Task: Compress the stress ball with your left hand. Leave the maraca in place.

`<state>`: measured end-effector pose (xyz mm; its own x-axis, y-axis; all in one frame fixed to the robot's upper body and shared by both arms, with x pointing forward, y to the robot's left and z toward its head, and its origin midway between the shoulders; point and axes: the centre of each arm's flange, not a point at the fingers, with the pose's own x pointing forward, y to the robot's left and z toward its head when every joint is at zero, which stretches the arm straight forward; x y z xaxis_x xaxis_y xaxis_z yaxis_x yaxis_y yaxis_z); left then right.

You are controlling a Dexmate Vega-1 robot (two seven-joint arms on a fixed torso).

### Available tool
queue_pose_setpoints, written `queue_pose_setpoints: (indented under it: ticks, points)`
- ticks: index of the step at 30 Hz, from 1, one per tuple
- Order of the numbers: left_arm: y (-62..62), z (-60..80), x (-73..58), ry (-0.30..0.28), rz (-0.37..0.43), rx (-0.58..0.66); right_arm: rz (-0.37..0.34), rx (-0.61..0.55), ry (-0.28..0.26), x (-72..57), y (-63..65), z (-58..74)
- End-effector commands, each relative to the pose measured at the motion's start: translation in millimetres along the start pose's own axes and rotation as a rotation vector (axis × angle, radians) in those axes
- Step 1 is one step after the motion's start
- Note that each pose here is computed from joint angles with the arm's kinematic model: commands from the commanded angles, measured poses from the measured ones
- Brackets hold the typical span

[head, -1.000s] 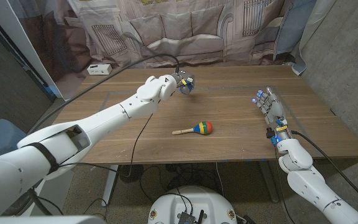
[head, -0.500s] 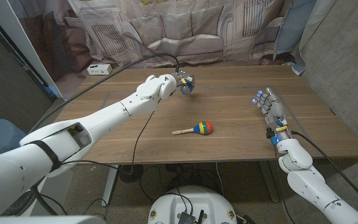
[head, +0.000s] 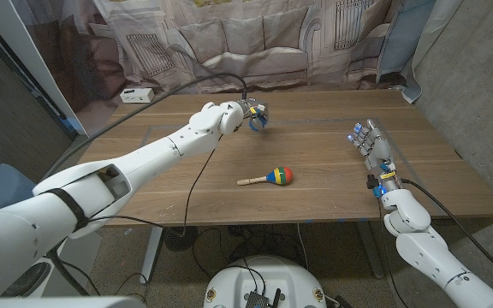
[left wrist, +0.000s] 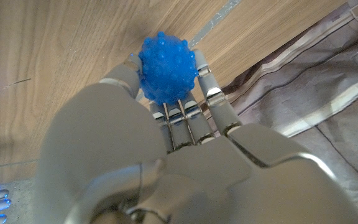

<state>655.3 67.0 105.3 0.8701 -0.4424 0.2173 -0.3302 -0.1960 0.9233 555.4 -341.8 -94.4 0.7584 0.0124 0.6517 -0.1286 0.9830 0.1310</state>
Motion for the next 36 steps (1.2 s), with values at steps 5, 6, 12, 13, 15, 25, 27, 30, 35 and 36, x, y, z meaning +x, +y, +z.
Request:
queue_pose_setpoints:
  ticks: [5, 6, 12, 13, 15, 25, 27, 30, 35, 36]
  points:
    - [-14.4, 0.3, 11.6, 0.001, -0.013, -0.03, 0.002, -0.001, 0.0, 3.2, -3.7, 0.6]
    - [-16.0, 0.5, 12.8, 0.001, -0.012, -0.03, 0.002, -0.005, 0.001, 3.2, -4.0, 0.4]
    - [-22.4, 1.3, 19.5, 0.002, -0.017, -0.036, 0.001, -0.004, 0.003, 2.3, -5.6, 0.5]
    - [-23.0, 1.6, 20.2, 0.003, -0.018, -0.035, -0.001, -0.003, 0.004, 2.1, -6.1, 0.6]
    - [-23.9, 2.4, 21.2, 0.006, -0.019, -0.031, -0.001, -0.007, 0.003, 1.5, -6.8, 1.0]
    - [-29.6, 6.0, 27.2, 0.009, -0.032, -0.031, -0.01, -0.007, 0.011, -0.2, -9.3, 1.7]
    - [-30.8, 6.7, 28.3, 0.008, -0.036, -0.033, -0.01, -0.007, 0.012, -0.2, -9.6, 1.6]
    - [-32.6, 7.7, 30.0, 0.004, -0.044, -0.035, -0.01, -0.006, 0.012, -0.3, -10.0, 1.4]
    - [-34.5, 9.1, 32.0, 0.002, -0.051, -0.034, -0.014, -0.005, 0.011, -0.5, -11.0, 1.2]
    - [-34.6, 9.3, 32.2, 0.002, -0.052, -0.033, -0.014, -0.004, 0.011, -0.6, -11.2, 1.1]
